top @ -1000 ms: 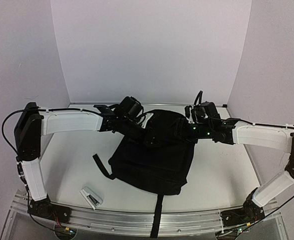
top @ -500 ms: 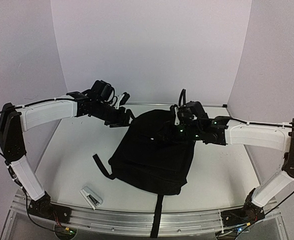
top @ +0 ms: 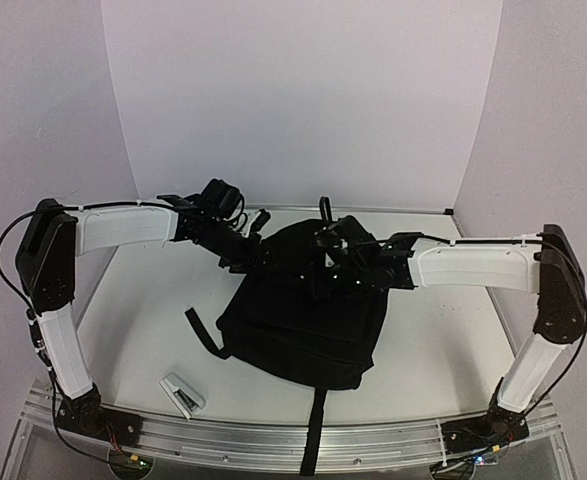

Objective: Pack the student bag
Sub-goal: Zip the student bag at the center of the board.

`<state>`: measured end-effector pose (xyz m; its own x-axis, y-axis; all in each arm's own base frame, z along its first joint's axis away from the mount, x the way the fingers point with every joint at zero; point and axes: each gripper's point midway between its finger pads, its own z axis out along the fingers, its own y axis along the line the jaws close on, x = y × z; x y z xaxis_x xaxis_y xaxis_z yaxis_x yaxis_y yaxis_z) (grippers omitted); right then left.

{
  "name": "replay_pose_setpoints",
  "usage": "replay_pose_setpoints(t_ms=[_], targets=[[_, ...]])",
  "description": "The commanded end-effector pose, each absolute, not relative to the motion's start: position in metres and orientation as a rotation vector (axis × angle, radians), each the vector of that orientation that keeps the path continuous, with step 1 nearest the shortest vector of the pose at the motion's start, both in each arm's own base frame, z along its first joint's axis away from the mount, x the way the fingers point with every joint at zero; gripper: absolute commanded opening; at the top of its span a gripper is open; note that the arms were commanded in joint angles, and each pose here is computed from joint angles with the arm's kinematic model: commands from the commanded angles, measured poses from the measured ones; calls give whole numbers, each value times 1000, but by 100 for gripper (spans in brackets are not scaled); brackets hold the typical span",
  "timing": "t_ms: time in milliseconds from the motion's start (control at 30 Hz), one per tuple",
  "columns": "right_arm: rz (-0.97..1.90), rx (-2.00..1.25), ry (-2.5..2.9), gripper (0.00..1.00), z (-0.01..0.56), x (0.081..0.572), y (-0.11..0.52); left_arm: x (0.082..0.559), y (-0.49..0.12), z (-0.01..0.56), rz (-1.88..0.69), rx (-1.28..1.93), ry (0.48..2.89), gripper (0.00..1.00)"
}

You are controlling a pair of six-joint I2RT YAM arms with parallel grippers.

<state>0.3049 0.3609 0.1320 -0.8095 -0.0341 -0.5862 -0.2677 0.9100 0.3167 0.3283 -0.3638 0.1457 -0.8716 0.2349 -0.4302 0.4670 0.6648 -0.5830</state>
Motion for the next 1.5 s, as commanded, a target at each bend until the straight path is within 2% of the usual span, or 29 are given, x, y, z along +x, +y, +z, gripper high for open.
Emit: replay_pose_setpoints(t_ms=[0,100,333,467,867,1167,1467], targets=[[445,-233,2448,38,136,313,364,338,-380,162,-1101,589,2495,54],[417,-227,2447,29,133,314,364,338,-383,159,-1112,600,2500,40],[352,-148,2425,1,137,319,350,343,-381,153,-1076,585,2508,13],[323,-88,2381,0,151,321,336,345,-378,150,-1046,576,2512,1],[227,-7,2362,0,172,303,286,361,-362,150,-907,506,2496,0],[28,118,2402,0,152,279,227,374,-350,157,-886,463,2481,0],[-8,228,2419,0,142,283,195,378,-345,157,-867,443,2482,0]])
